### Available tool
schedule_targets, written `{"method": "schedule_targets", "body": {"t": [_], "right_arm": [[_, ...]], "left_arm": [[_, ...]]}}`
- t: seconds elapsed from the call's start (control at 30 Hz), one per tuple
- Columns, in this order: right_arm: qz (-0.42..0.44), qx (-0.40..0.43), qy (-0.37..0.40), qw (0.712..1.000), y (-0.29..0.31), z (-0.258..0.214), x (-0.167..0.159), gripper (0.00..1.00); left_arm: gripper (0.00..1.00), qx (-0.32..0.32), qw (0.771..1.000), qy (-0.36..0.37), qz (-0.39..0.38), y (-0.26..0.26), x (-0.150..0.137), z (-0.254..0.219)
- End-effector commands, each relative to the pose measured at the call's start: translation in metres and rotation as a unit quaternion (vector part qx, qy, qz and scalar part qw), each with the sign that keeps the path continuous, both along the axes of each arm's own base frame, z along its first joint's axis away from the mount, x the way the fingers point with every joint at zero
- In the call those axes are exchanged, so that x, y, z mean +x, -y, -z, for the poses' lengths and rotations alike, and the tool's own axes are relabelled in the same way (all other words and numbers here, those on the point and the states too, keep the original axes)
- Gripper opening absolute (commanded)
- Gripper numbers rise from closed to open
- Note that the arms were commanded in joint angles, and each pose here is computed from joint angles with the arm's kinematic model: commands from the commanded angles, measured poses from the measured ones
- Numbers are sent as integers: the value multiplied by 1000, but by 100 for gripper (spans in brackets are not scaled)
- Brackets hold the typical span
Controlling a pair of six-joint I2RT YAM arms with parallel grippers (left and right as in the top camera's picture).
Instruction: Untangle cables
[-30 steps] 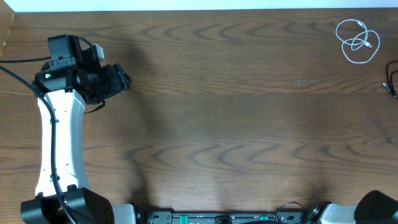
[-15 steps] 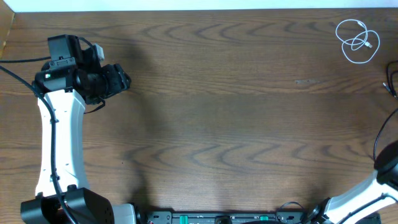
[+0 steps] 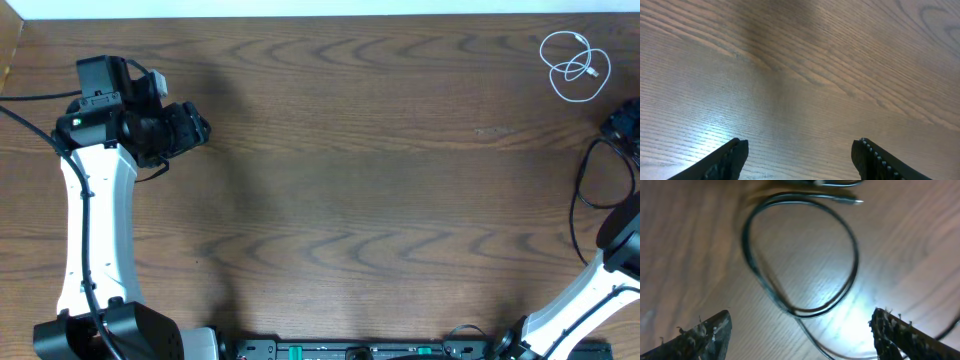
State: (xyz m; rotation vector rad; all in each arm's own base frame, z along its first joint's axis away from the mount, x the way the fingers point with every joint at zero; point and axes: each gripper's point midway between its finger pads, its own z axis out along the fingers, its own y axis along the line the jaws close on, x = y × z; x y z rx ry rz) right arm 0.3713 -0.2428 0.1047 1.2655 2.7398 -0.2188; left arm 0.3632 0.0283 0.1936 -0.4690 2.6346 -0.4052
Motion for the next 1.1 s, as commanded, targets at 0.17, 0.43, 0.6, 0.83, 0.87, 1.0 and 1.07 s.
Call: {"method": "schedule_targets", "body": {"t": [0.17, 0.43, 0.6, 0.83, 0.87, 1.0, 1.07], "right_arm": [[-225, 94, 209, 947, -85, -110, 49, 92], [-427, 65, 305, 849, -196, -215, 25, 96], [-481, 31, 299, 824, -237, -242, -6, 99], [-501, 39, 295, 812, -262, -255, -41, 99], [-500, 43, 291, 814, -263, -255, -46, 99], [-498, 61, 273, 821, -265, -250, -58, 99], [-495, 77, 252, 828, -266, -242, -69, 99]], "left_arm": [[71, 8, 1000, 3, -1, -4, 1, -2], [83, 6, 1000, -8, -1, -3, -3, 1], [99, 6, 1000, -9, -1, -3, -3, 1], [99, 6, 1000, -8, -1, -3, -3, 1], [99, 6, 1000, -8, -1, -3, -3, 1], [99, 6, 1000, -8, -1, -3, -3, 1], [100, 6, 1000, -8, -1, -3, -3, 1]]}}
